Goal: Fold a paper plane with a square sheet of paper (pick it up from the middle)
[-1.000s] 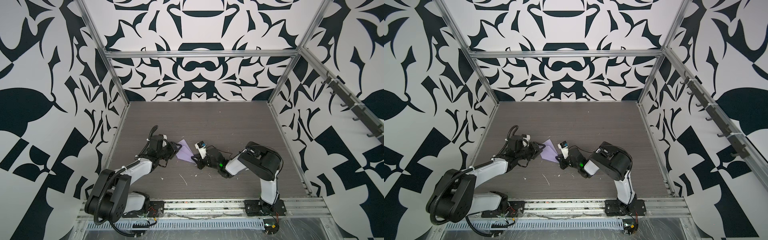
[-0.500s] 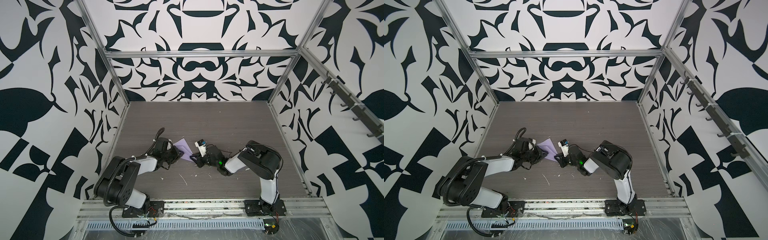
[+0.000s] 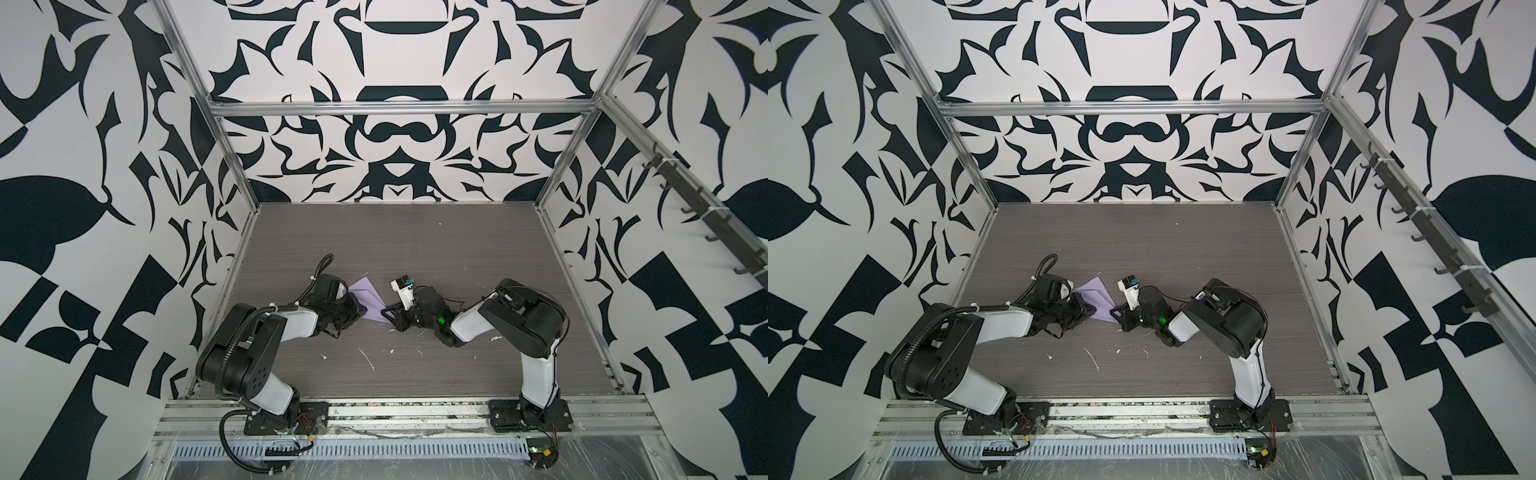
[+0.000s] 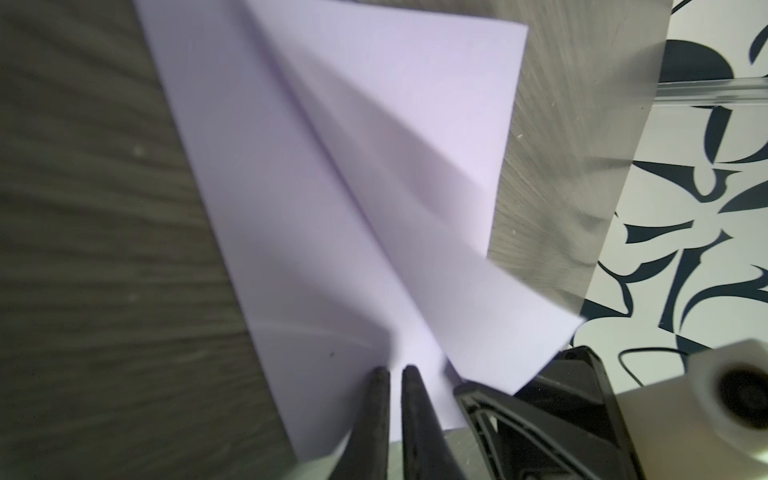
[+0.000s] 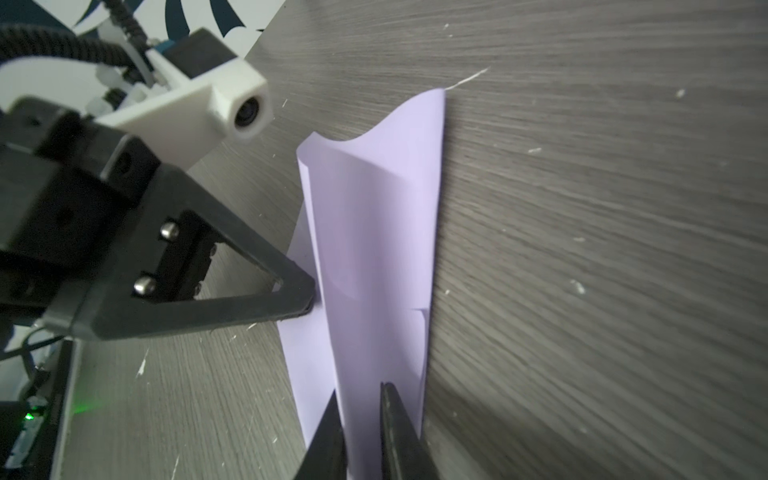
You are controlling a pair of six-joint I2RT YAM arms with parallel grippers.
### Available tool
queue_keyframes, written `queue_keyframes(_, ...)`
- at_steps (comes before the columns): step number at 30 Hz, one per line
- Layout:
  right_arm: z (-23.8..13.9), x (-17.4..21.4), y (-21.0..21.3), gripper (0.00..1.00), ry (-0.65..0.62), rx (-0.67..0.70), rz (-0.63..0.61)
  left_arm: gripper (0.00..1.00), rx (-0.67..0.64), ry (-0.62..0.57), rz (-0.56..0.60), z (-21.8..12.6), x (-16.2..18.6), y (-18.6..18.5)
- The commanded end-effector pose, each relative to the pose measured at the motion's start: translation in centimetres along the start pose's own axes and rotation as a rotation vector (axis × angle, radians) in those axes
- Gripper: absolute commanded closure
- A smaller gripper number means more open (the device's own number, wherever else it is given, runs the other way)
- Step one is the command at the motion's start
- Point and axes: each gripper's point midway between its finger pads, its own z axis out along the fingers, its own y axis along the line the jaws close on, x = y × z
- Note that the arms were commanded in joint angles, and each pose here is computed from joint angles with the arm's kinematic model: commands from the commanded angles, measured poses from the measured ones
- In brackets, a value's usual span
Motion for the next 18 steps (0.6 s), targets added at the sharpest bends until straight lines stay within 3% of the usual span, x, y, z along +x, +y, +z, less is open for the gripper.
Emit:
queue_keyframes(1,-0.2,-0.6,0.0,0.81,0.001,-0.009,0.069,0.91,-0.053,0.011,-0.011,0.3,0.2,1.1)
queue_keyframes(11,-0.3,-1.0,-0.4,0.85,-0.007,-0.035,0.183,0.93,-0.053,0.011,-0.011,0.3,0.1,1.0)
queue_keyframes(18,-0.3,-2.0,0.7,0.82,0.050,-0.036,0.101,0.93,-0.065,0.017,-0.015,0.6,0.2,1.4)
